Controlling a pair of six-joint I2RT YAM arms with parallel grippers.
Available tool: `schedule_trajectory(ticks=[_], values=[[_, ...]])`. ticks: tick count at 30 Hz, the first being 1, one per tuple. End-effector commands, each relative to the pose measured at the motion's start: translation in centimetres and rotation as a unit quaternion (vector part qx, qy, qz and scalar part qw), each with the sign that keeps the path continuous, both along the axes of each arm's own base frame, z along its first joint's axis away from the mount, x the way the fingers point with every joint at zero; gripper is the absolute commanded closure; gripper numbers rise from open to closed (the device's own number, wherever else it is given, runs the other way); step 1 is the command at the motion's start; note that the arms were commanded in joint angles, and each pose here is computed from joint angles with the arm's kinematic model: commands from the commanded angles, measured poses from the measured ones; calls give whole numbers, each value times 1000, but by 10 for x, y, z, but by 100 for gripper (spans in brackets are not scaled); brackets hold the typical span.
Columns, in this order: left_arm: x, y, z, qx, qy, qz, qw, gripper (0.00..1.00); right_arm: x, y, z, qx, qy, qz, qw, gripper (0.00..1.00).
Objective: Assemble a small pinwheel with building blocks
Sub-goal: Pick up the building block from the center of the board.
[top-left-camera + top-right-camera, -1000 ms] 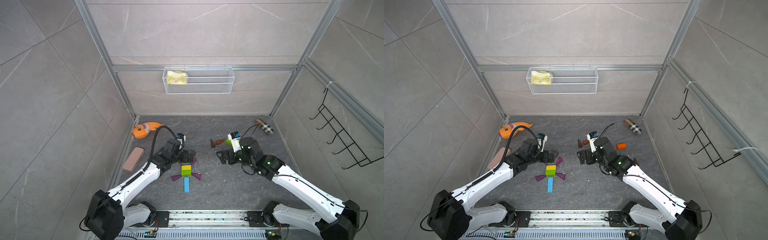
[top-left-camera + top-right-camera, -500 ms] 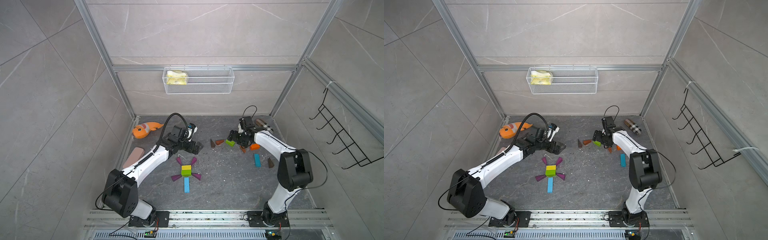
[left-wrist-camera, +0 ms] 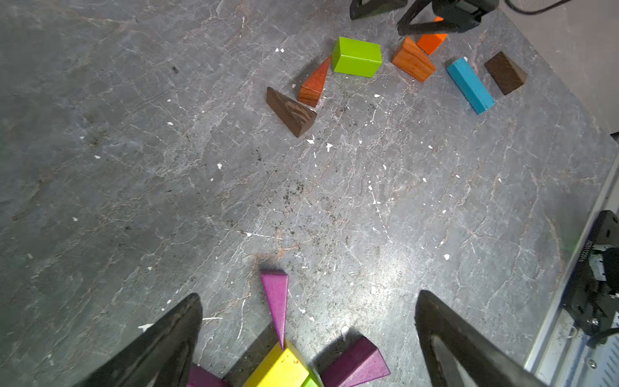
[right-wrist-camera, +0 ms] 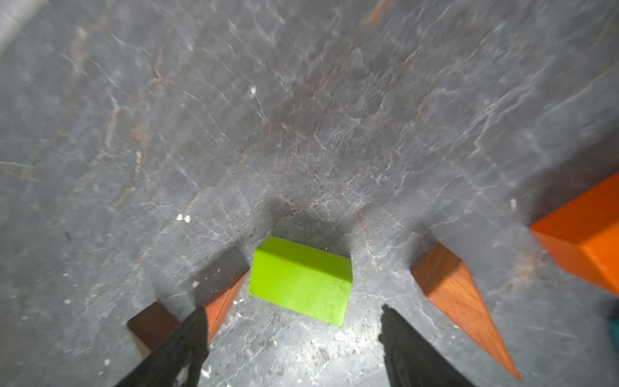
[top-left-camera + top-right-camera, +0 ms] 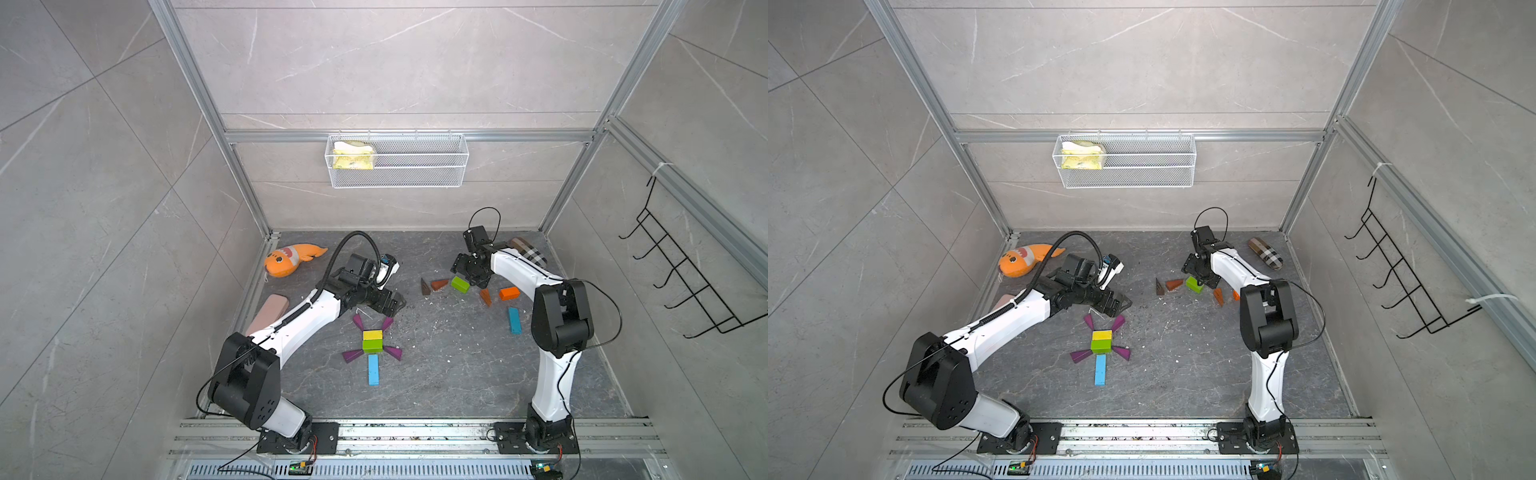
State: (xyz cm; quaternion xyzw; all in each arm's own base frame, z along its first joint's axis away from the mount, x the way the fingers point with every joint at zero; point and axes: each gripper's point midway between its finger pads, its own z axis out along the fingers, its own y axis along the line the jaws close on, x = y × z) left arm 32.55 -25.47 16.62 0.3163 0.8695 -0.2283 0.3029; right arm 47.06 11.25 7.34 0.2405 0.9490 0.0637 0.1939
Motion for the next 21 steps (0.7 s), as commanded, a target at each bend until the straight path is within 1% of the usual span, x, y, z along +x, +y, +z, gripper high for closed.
schedule_trajectory(ticks=[1,6,14,21], values=[[5,4,29,-9,-53,3,999,0,-3,0,-11,-17,18,-14,1000,20],[5,5,31,-7,-58,4,998,0,-3,3,-16,-37,29,-10,999,20],[4,3,28,-10,-49,2,999,0,-3,4,-36,-40,49,-6,998,21],[4,3,30,-12,-50,2,999,0,-5,2,-40,-46,55,-2,997,29]])
